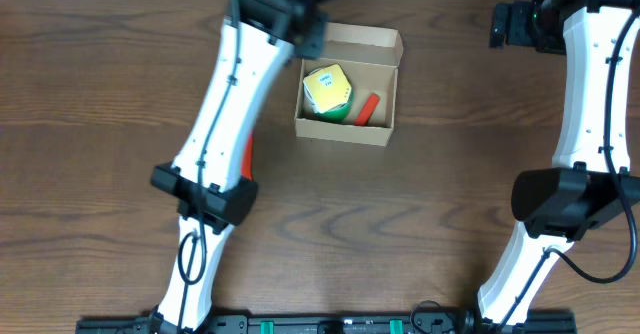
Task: Pack container
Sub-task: 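Lower the stapler into the box and open the left gripper, then withdraw the left gripper and move it over the correction tape roller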
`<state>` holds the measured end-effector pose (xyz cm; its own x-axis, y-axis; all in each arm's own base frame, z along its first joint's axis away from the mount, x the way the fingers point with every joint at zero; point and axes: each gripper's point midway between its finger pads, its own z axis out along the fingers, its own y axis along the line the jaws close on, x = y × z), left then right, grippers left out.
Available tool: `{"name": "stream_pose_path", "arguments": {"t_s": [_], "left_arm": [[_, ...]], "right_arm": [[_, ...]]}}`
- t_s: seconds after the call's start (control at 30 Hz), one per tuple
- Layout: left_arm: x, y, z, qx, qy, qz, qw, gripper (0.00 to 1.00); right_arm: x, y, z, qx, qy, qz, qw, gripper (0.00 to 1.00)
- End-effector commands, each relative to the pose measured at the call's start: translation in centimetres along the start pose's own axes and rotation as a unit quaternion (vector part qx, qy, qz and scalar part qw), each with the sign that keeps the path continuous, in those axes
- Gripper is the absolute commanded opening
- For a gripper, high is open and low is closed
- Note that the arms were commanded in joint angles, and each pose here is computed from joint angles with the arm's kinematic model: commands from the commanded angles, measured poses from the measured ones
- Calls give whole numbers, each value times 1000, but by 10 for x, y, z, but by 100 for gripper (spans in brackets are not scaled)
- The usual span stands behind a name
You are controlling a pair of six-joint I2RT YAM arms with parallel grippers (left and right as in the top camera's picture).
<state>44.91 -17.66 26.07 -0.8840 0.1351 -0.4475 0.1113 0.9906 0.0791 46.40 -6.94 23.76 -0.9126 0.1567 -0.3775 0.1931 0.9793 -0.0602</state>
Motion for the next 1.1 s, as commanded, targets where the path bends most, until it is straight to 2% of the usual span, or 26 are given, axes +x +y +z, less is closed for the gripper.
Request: {"name": "stream_pose_path", "arguments": {"t_s": [0.0,0.23,0.37,0.53,0.7,0.8,0.9,1.07], "left_arm": [[21,32,20,-3,71,-13,997,53],[52,79,57,-14,166,-17,986,36],[83,93,60,-39,223,-4,974,33],[125,101,44,-53,276,6,960,33],[135,103,49,-41,244,-6,969,34],[137,94,69,16,222,-28,975,37],[145,87,90,60,225,-24,972,39],[174,88,125,65,242,-15,968,40]], "right_arm": [[1,1,3,0,3,3,1000,99],[1,1,3,0,3,3,1000,99],[1,1,3,0,3,3,1000,99],[1,1,3,0,3,3,1000,99],[1,1,3,0,3,3,1000,99],[1,1,3,0,3,4,1000,99],[1,1,3,0,3,3,1000,99],[1,1,3,0,3,3,1000,99]]}}
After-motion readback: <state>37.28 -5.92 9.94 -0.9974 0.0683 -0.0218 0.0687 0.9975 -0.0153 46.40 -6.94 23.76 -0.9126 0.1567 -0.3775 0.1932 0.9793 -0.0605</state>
